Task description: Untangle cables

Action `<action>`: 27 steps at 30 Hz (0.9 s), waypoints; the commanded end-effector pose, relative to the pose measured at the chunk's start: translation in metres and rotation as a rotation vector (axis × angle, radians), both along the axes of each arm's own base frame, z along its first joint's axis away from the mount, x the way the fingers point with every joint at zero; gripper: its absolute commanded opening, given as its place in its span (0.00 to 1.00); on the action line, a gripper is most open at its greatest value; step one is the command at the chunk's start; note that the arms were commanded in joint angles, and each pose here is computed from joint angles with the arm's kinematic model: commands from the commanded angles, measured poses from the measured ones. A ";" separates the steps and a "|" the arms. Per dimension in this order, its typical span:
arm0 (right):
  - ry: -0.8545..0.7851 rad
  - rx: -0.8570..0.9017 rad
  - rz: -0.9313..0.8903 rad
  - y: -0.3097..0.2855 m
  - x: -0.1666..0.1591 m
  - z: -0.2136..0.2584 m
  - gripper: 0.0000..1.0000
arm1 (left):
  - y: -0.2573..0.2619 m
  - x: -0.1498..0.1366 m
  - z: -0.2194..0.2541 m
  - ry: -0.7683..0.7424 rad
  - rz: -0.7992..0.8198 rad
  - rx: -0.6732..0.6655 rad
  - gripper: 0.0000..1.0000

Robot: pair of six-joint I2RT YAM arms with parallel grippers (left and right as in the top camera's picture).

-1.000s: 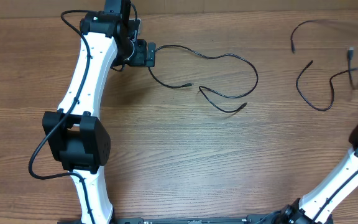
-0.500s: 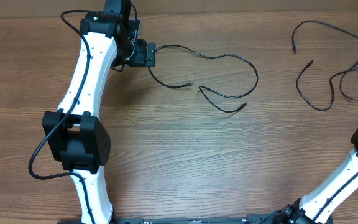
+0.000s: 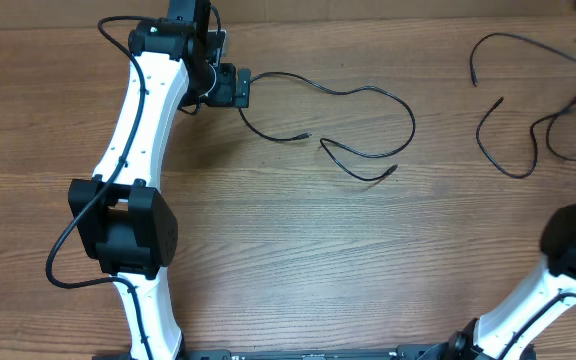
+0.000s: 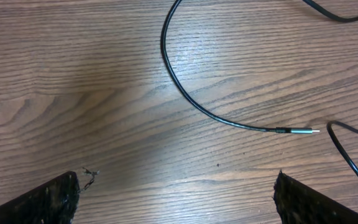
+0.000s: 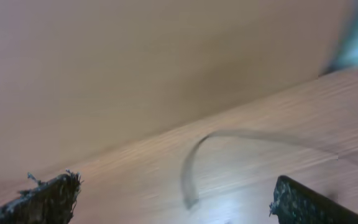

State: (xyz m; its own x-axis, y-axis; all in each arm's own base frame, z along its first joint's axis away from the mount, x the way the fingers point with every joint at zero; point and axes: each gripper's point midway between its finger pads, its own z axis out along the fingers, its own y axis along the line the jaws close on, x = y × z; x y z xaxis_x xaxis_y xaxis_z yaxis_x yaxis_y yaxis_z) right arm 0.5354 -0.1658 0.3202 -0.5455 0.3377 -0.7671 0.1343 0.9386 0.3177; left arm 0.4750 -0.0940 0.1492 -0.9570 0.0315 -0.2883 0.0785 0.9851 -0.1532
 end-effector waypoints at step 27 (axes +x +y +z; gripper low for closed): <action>0.957 -0.100 0.286 0.263 -0.147 -0.181 1.00 | -0.002 -0.001 0.004 -0.007 0.008 -0.001 1.00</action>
State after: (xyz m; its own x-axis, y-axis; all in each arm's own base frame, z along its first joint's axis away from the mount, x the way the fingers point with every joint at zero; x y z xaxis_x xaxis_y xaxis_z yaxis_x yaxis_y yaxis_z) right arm 0.3976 0.0928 0.1600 -0.9979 0.0501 -0.0403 0.0457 0.9937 0.1027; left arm 0.4751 -0.0940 0.1492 -0.9569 0.0314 -0.2887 0.0785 0.9851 -0.1529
